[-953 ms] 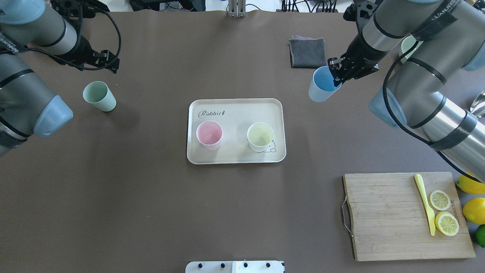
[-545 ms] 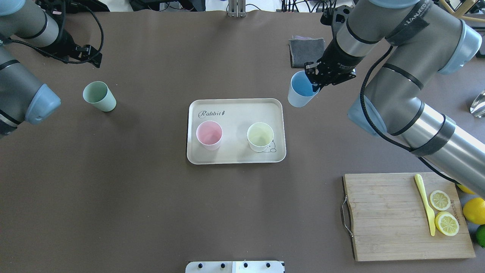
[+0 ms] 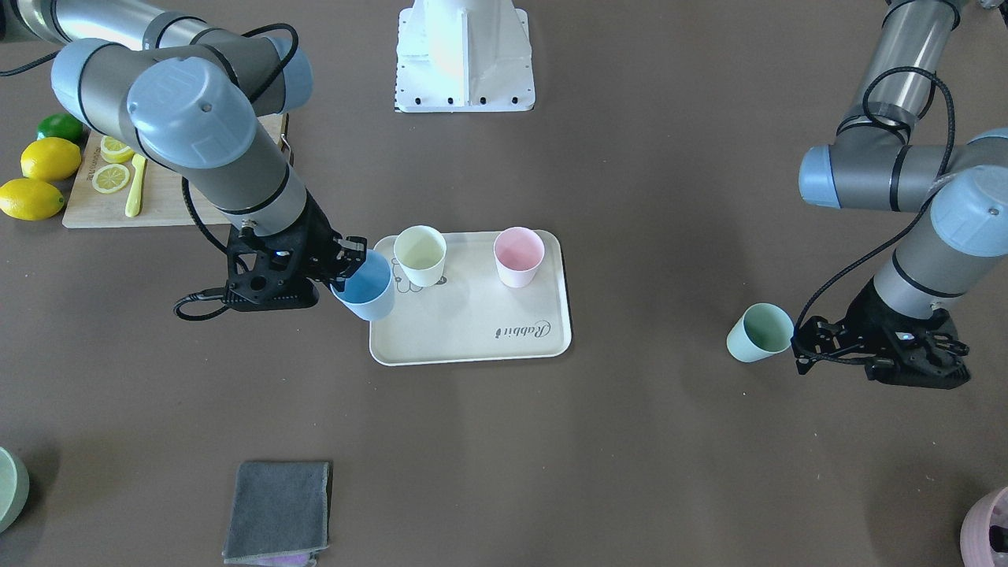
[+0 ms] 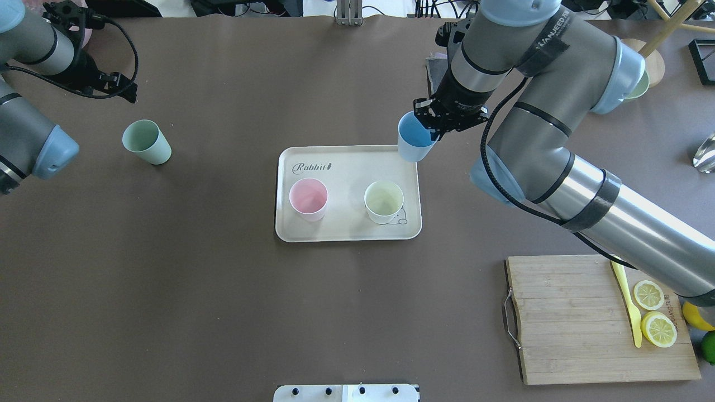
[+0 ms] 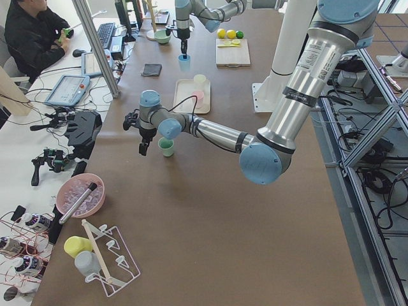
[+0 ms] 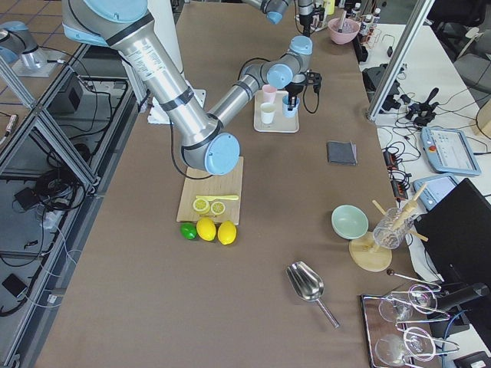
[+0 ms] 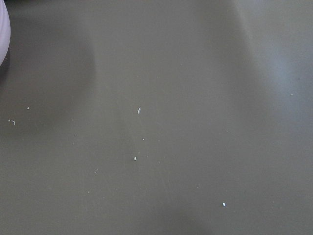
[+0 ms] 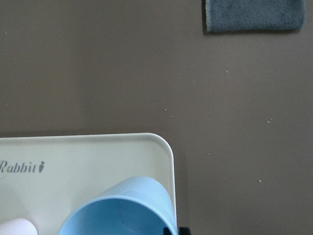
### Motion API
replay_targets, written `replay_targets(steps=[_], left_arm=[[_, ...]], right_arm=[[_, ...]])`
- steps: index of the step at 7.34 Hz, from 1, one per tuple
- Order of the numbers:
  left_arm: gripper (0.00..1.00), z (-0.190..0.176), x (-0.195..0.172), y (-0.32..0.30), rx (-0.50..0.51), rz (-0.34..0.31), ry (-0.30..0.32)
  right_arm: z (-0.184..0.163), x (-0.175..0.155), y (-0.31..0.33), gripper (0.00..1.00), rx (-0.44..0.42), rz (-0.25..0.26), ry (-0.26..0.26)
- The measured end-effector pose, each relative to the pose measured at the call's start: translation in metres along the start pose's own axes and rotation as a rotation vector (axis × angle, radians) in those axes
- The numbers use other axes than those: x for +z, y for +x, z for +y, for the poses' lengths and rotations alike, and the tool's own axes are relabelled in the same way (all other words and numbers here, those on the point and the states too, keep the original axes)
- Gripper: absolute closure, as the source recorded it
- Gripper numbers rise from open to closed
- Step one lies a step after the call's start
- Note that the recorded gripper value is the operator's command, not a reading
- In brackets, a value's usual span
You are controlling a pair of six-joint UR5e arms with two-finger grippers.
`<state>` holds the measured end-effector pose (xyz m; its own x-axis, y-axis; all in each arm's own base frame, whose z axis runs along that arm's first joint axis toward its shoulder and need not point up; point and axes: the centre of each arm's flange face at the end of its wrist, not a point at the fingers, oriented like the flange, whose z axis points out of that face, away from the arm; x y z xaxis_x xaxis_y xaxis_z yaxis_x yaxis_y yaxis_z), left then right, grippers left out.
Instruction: Place all cups on tray
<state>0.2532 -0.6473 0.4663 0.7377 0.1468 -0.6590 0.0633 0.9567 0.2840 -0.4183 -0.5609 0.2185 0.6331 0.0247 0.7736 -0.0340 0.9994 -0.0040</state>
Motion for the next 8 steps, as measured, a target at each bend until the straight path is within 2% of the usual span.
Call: replay_targets(steps=[3,5,7,8], left_arm=[[0.03,0.001,0.006,-0.008,0.000,-0.004,-0.003],[0.03,0.000,0.006,-0.008,0.000,-0.004,-0.002],[0.03,0.000,0.006,-0.007,0.000,-0.003,-0.002],[0.03,0.000,0.006,-0.007,0.000,-0.003,-0.001]], right_arm=[[-0.016,0.046,-0.020,1.00,0.007,0.000,0.012],[-0.003,0.072,-0.030,1.00,0.007,0.009,0.009],[0.008,0.080,-0.042,0.99,0.012,0.005,0.003],[0.009,0.080,-0.046,0.61,0.013,0.005,0.012]])
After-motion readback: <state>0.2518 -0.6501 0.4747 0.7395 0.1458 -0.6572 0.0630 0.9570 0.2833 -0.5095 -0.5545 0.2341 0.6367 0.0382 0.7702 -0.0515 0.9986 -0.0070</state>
